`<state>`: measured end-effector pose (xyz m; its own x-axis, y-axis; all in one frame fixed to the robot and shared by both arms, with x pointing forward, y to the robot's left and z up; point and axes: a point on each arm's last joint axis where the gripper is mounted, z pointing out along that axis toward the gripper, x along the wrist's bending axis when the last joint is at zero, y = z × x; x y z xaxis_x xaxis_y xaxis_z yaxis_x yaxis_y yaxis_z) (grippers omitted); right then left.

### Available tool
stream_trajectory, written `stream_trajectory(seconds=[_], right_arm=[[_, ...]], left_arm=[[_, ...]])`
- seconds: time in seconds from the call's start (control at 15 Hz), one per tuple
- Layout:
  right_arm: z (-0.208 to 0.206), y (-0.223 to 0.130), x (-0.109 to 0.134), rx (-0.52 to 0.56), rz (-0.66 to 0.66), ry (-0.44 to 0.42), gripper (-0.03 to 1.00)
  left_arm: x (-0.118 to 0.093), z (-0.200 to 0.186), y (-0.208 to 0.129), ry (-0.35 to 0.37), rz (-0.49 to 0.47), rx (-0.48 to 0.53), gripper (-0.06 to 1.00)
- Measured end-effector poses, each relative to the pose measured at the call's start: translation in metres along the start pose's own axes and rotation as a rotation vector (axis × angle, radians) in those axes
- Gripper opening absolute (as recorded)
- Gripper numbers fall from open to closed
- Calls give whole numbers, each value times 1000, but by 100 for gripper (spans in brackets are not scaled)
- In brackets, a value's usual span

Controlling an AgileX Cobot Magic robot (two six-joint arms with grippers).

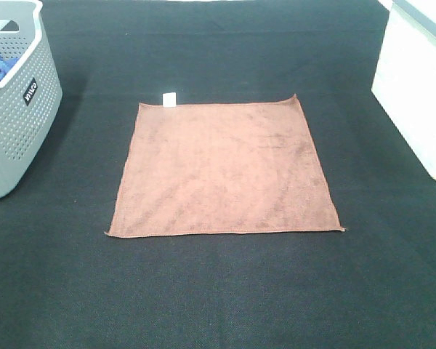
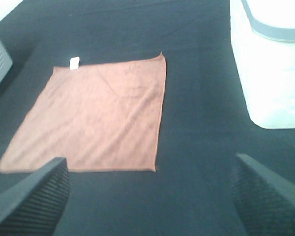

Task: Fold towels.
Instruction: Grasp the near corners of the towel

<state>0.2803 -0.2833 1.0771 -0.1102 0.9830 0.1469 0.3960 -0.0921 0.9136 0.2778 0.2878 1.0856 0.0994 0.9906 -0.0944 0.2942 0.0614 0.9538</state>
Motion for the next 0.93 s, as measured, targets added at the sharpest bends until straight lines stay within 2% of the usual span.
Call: stream_trajectory(seconds=[0.07, 0.13, 0.2, 0.33, 0.47, 0.73, 0.8, 0.93], right_arm=[[19, 11, -2, 28, 48, 7, 83], [32, 19, -3, 49, 76, 7, 83], [32, 19, -3, 49, 76, 7, 83], [70, 34, -9, 163, 117, -12, 83], [100, 44, -13, 259, 140, -24, 81], [165, 57, -23, 436, 176, -38, 79], [188, 56, -26, 514, 181, -23, 79], [214, 53, -25, 595, 192, 39, 79]], left_arm=[[3, 18, 10, -1, -44, -5, 57], [4, 31, 14, -7, -84, 6, 59], [4, 31, 14, -7, -84, 6, 59], [6, 70, 15, -36, -233, 119, 61], [7, 103, 7, -66, -324, 251, 61], [8, 168, -13, -151, -381, 494, 61], [8, 192, -20, -192, -394, 573, 61], [10, 220, -29, -222, -419, 658, 61]])
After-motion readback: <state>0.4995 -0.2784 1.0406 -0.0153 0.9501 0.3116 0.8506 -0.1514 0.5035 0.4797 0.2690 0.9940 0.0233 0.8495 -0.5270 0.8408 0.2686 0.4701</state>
